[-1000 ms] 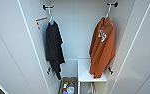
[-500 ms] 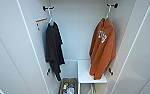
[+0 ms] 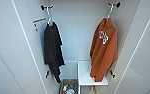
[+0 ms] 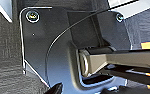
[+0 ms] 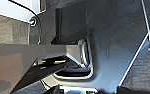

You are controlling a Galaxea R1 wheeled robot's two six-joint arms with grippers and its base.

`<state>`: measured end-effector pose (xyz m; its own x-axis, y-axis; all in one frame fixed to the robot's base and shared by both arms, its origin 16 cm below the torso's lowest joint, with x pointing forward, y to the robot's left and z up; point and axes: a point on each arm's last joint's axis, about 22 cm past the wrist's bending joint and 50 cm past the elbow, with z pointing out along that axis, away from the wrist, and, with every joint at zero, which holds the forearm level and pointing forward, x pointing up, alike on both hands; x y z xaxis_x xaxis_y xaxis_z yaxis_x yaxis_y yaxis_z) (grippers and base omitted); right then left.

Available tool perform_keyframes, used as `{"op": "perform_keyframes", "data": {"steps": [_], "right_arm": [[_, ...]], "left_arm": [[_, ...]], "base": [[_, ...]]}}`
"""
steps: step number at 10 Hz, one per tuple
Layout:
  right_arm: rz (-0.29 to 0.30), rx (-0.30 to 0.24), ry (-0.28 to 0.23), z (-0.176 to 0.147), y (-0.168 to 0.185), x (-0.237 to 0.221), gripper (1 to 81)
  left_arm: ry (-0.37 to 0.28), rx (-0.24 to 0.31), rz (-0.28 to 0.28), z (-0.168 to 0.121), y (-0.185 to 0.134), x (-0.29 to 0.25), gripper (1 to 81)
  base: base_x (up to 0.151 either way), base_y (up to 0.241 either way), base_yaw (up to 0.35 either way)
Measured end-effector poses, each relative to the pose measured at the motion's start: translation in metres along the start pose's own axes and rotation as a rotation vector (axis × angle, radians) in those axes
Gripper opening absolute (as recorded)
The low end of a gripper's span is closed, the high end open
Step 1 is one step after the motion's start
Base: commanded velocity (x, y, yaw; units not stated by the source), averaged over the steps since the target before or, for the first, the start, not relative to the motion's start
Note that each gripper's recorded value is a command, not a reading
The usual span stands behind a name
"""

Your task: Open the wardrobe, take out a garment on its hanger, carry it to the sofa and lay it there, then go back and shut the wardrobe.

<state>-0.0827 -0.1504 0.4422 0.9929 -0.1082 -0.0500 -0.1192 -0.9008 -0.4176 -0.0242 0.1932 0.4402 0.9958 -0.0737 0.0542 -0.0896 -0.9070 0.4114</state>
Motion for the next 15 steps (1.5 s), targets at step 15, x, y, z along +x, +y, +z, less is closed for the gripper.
{"op": "perform_keyframes", "data": {"steps": [15], "right_arm": [[-0.007,-0.008,0.012,-0.001,0.006,0.009,81.1]], "left_arm": [[0.008,-0.016,0.000,0.003,0.010,0.005,81.1]], "base": [[0.068,-0.019,0.000]]}}
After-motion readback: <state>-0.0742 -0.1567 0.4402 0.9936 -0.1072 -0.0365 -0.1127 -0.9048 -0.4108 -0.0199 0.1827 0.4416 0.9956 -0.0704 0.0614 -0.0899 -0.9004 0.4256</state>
